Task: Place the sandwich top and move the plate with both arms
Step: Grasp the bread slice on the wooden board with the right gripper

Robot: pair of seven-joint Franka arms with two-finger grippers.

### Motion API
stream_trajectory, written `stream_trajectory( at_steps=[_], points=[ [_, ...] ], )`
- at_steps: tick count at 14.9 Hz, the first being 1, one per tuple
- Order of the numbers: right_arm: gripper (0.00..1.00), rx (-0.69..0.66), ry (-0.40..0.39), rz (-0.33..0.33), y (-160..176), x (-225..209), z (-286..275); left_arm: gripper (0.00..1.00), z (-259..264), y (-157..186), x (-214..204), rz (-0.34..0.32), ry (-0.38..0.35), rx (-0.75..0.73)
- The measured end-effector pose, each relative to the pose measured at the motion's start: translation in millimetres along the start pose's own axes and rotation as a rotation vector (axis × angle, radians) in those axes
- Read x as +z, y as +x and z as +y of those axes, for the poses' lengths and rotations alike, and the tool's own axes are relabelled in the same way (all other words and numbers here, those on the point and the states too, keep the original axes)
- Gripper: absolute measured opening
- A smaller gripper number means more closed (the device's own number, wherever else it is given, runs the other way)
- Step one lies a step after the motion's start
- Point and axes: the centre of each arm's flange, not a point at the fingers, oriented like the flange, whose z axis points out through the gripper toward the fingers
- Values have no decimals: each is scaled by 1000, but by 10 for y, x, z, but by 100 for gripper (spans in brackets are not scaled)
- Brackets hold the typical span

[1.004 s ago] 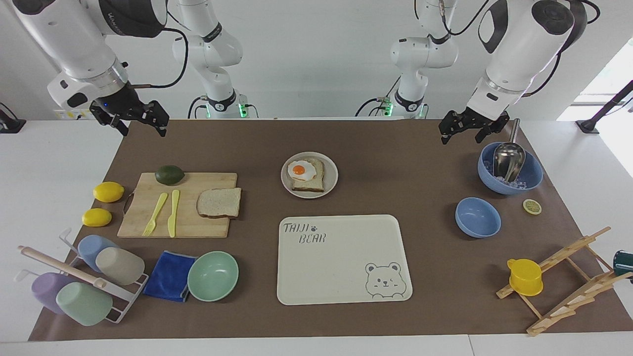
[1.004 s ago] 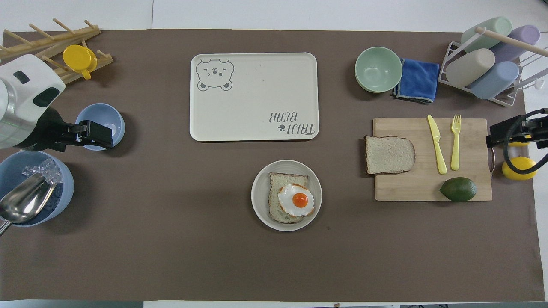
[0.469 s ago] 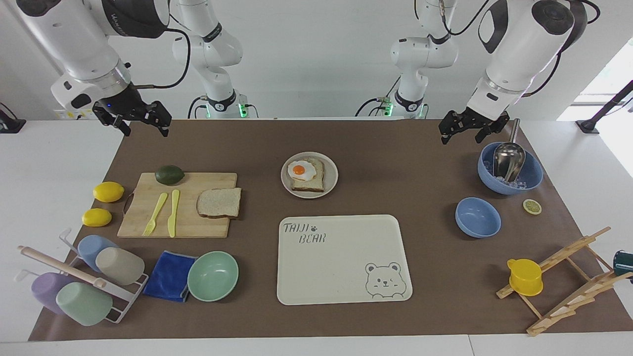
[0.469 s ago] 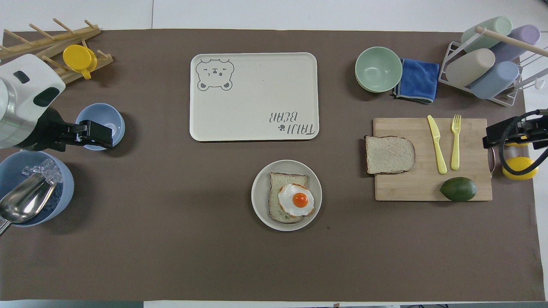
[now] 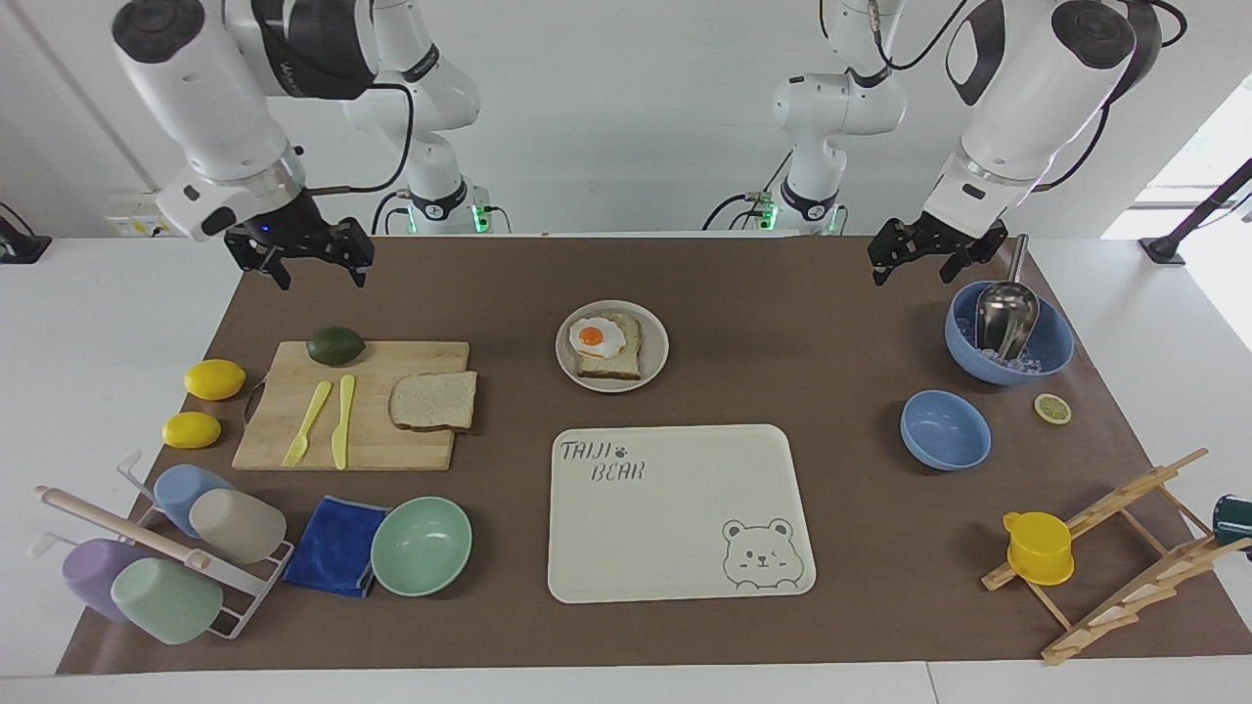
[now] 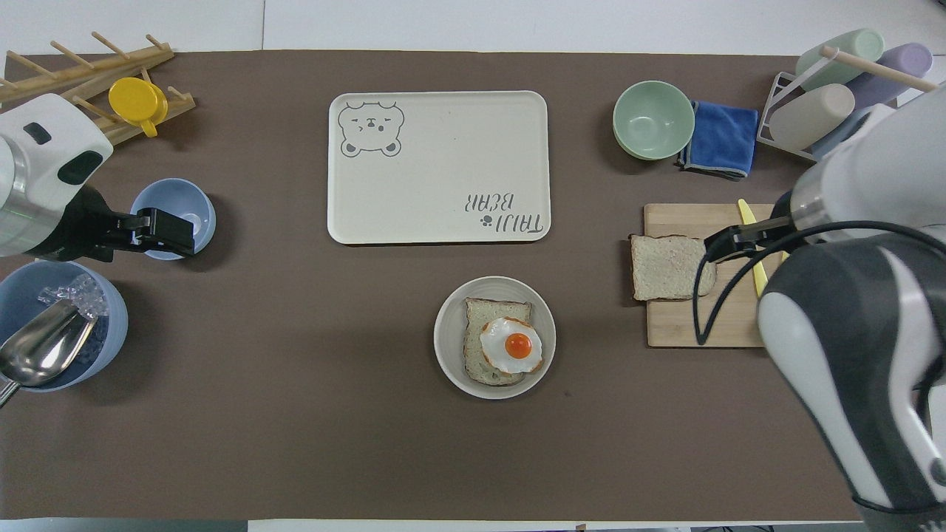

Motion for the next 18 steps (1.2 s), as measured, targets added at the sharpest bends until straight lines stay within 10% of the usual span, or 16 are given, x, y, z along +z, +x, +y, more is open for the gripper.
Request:
stream_trajectory(
  at_steps=[9,18],
  points=[
    [100,-75,-269,-14,725,1501,-1660,100,0,0,0,0,0,0],
    [99,-66,-324,-65,704,1942,-1370,100,0,0,0,0,0,0]
  ],
)
